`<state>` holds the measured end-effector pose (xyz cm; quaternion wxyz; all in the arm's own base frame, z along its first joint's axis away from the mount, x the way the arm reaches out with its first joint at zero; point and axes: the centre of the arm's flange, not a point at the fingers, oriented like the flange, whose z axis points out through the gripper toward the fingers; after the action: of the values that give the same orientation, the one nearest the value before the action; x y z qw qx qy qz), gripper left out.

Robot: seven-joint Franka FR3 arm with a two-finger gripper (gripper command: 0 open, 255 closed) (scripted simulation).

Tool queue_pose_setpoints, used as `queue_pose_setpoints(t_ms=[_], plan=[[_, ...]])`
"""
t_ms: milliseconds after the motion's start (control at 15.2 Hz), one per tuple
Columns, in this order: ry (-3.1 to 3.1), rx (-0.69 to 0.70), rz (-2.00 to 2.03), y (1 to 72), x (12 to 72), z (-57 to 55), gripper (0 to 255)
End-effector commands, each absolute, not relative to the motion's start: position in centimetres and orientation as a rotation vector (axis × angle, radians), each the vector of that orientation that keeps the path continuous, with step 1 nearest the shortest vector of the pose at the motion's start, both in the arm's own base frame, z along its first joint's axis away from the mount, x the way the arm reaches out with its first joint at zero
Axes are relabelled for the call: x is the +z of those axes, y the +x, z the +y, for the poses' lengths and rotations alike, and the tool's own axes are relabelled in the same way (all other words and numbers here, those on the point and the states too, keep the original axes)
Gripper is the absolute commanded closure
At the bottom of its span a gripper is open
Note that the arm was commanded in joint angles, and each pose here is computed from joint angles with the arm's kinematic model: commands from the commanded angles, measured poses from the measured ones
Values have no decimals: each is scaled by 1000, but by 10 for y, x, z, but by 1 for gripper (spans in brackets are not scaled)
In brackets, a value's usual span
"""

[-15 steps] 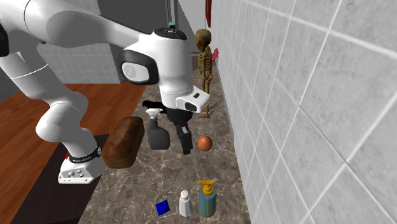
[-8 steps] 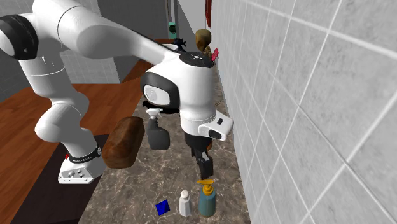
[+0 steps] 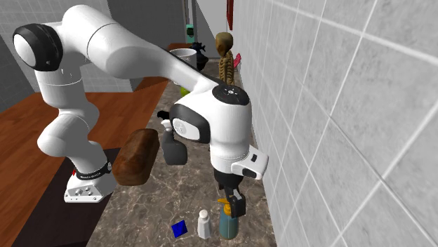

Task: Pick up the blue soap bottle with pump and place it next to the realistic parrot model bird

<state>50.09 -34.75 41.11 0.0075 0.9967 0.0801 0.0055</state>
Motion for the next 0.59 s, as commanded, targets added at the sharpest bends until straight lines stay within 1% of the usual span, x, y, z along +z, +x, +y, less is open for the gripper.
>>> queue_pose_setpoints(t_ms=[0, 528], plan=[[3116, 18, 250, 500, 401, -348, 0], [3116, 18, 250, 500, 398, -348, 0]])
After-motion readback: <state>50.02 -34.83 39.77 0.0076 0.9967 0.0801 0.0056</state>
